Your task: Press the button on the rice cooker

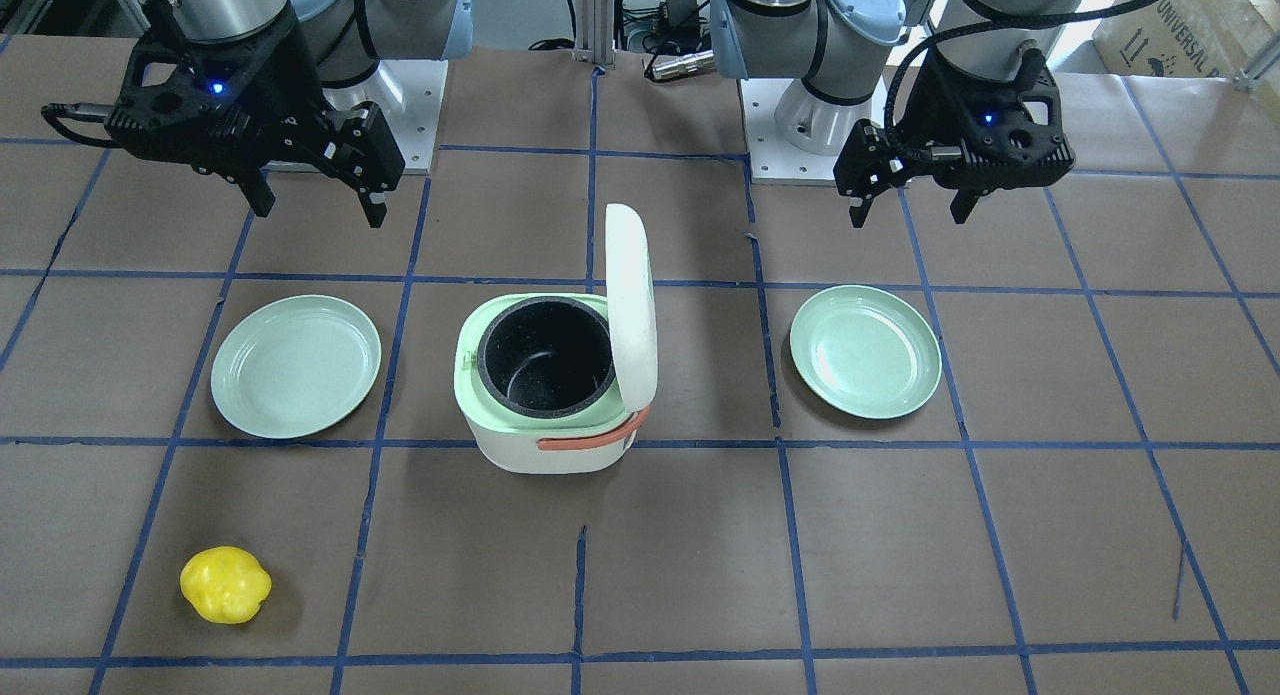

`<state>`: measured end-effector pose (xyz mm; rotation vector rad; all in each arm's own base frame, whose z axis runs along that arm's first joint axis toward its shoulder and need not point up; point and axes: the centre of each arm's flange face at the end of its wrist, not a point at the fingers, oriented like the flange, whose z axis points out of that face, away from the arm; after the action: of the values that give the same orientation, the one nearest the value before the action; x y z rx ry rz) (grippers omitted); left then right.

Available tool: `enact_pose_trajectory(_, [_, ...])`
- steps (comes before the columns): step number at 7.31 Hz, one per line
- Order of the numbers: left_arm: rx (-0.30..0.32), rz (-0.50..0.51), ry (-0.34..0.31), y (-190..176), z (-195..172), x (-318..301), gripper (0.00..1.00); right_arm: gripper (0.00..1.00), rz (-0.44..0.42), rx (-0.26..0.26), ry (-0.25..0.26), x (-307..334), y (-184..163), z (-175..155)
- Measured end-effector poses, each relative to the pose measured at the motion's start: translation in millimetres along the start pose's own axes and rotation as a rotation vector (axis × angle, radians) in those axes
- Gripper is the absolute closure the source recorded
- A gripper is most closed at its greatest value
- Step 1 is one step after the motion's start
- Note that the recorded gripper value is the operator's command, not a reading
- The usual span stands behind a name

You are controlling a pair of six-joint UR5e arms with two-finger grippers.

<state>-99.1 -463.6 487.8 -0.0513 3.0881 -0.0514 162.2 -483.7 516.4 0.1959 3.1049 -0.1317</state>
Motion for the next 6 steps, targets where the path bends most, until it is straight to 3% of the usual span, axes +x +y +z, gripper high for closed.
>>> enact_pose_trajectory(6, [-0.001,-0.001,0.0,0.1,0.2,0.0,0.0,0.01,-0.003,-0.008,0.001,-0.4,0.5,3.3])
